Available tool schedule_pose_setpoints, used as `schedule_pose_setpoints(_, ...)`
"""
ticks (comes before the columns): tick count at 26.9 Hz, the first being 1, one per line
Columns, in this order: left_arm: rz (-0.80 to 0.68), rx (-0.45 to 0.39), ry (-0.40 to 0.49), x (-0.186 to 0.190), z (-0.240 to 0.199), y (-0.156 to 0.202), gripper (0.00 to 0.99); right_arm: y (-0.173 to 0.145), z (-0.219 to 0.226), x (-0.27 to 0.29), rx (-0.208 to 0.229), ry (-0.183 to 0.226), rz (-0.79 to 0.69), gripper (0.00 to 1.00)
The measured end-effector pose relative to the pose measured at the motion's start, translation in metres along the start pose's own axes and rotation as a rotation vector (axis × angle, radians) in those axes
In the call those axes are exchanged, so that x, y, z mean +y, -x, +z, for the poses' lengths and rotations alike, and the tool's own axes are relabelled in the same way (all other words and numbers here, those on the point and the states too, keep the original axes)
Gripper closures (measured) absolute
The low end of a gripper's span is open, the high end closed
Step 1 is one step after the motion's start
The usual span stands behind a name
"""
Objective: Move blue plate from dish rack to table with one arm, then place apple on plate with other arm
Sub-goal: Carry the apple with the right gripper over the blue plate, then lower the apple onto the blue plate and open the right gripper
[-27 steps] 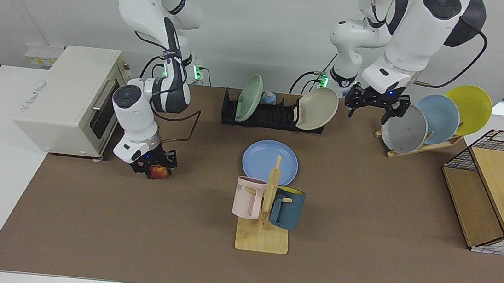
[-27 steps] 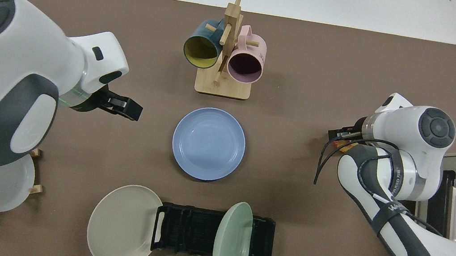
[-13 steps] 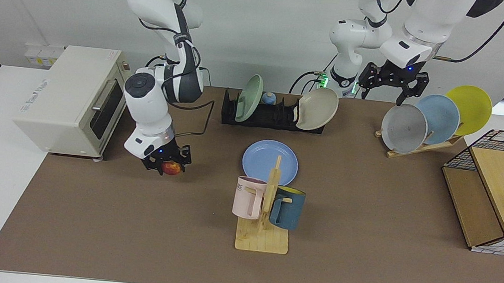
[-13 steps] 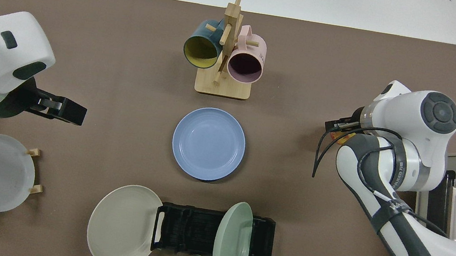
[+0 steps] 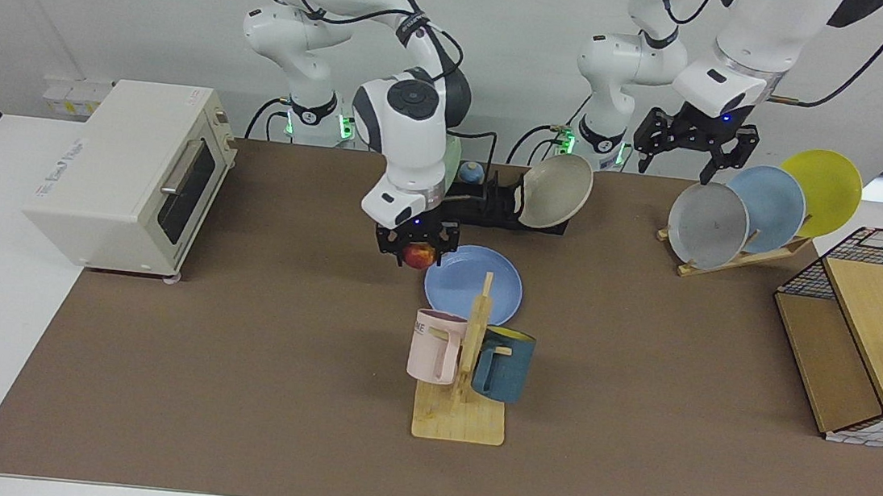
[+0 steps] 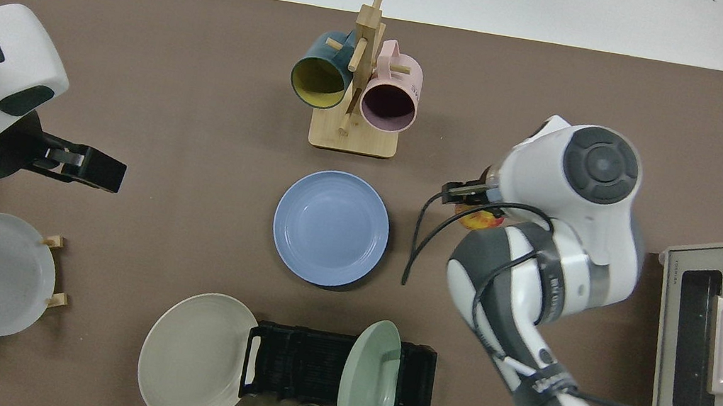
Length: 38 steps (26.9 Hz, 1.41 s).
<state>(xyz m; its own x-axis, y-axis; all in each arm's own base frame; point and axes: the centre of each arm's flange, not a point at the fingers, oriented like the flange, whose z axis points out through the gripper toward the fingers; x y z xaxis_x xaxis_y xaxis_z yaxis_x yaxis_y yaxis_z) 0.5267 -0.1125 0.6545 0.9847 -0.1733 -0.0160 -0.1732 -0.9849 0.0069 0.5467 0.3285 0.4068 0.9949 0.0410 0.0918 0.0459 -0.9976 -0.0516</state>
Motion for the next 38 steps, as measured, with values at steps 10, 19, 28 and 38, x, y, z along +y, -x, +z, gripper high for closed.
schedule_pose_setpoints(10,0.000,0.003,0.000,0.000,-0.001,0.000,0.000,0.044,0.046,-0.088,0.013,-0.033,0.096,0.29)
schedule_pose_setpoints(19,0.000,0.008,0.000,0.000,-0.004,0.001,0.000,0.038,0.079,-0.087,0.023,-0.040,0.107,0.29)
schedule_pose_setpoints(28,0.000,0.013,0.000,0.000,-0.007,0.002,0.000,0.034,0.092,-0.084,0.032,-0.047,0.128,0.29)
schedule_pose_setpoints(38,-0.002,0.014,-0.001,-0.001,-0.008,0.002,0.000,0.029,0.098,-0.075,0.026,-0.040,0.143,0.29)
